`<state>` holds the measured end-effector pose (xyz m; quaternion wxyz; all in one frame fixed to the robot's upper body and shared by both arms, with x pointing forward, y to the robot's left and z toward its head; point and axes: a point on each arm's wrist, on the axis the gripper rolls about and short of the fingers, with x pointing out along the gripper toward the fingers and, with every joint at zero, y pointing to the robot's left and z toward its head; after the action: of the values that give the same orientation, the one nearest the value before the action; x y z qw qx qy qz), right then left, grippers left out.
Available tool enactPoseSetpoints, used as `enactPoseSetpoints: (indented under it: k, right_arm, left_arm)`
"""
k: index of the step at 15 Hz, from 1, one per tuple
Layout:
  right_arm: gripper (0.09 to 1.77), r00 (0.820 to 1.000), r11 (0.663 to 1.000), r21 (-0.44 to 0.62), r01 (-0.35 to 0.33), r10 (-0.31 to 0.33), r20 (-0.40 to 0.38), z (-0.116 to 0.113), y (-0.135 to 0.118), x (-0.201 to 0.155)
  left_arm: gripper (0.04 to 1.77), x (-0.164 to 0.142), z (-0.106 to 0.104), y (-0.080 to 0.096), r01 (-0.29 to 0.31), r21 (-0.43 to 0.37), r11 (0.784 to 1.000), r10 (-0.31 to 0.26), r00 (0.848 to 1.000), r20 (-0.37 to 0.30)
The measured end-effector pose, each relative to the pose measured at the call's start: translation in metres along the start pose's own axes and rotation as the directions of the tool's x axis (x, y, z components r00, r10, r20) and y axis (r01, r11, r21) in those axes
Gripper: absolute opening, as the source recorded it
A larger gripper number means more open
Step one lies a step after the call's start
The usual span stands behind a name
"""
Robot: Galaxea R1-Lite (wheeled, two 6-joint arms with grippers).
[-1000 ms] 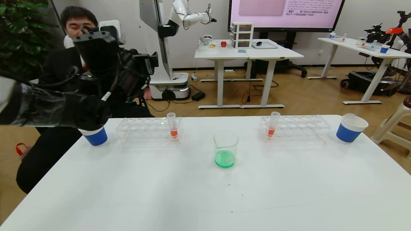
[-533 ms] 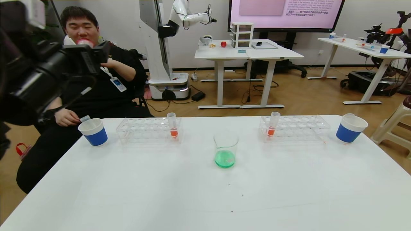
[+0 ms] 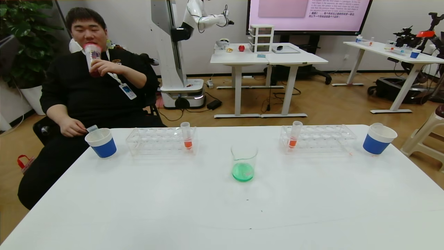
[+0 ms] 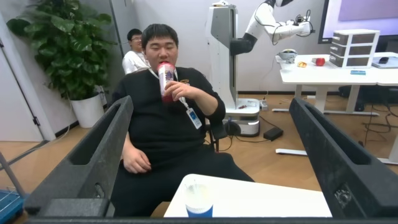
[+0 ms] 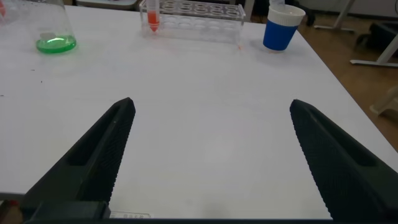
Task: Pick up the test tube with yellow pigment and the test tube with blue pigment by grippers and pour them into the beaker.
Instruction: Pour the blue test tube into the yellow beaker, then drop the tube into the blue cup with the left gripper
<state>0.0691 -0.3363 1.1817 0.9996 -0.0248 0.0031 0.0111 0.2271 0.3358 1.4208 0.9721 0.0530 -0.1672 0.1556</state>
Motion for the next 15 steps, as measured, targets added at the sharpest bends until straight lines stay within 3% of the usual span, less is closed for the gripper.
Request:
enactPoseSetpoints:
  k: [3, 7, 10, 13, 15]
  right_arm:
    - [1.74, 1.0, 1.0, 0.0, 0.0, 0.0, 0.0, 0.0, 0.0, 0.0]
    - [1.74, 1.0, 1.0, 0.0, 0.0, 0.0, 0.0, 0.0, 0.0, 0.0]
    - [1.74, 1.0, 1.0, 0.0, 0.0, 0.0, 0.0, 0.0, 0.0, 0.0]
    - [1.74, 1.0, 1.0, 0.0, 0.0, 0.0, 0.0, 0.0, 0.0, 0.0]
    - [1.74, 1.0, 1.0, 0.0, 0.0, 0.0, 0.0, 0.0, 0.0, 0.0]
  left_arm:
    - [1.75, -0.048, 0.009, 0.019, -0.006, 0.004, 1.0, 0.007, 1.0, -0.003]
    - [1.75, -0.117, 0.005, 0.041, -0.011, 0.033, 0.999, 0.013, 0.999, -0.05]
    - [1.75, -0.16, -0.003, 0.052, -0.013, 0.019, 1.0, 0.013, 1.0, -0.005]
    - [1.75, -0.193, -0.021, 0.058, 0.072, -0.021, 0.997, -0.07, 0.994, 0.079]
    - [1.75, -0.212, -0.034, 0.059, 0.182, -0.037, 0.983, -0.175, 0.973, 0.151]
